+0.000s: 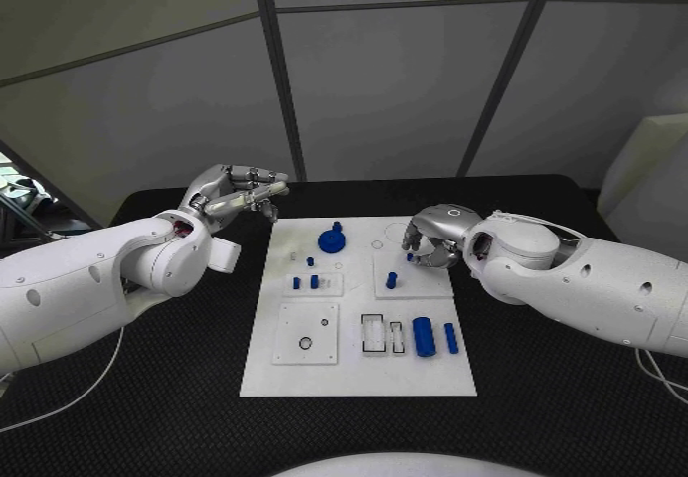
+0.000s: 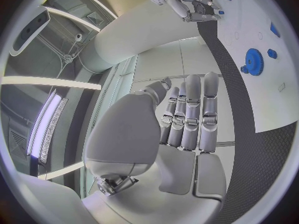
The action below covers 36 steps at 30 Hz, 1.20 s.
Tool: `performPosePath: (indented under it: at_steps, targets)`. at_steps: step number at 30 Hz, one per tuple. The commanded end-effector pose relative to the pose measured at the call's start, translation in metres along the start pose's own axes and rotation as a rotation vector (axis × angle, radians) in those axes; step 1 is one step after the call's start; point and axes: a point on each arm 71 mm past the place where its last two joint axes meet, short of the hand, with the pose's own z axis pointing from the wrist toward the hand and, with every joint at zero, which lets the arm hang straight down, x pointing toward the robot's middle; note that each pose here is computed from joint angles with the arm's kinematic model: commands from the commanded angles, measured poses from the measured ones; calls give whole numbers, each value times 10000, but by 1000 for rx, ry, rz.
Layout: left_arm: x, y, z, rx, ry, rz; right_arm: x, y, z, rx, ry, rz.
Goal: Assemble the parts on the task board
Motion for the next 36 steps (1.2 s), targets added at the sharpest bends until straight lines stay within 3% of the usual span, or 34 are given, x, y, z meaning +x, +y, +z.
performPosePath:
  at_steps: [1,21,36]
  targets:
    - [3,-27,0,25,-3,-50,8,19,11,-12,17,-18]
    - [9,-25,1,21,-3,-54,127,63,61,-10,94,-33]
    - [-5,-20,2,17,-6,-53,51,73,29,7,-40,-56]
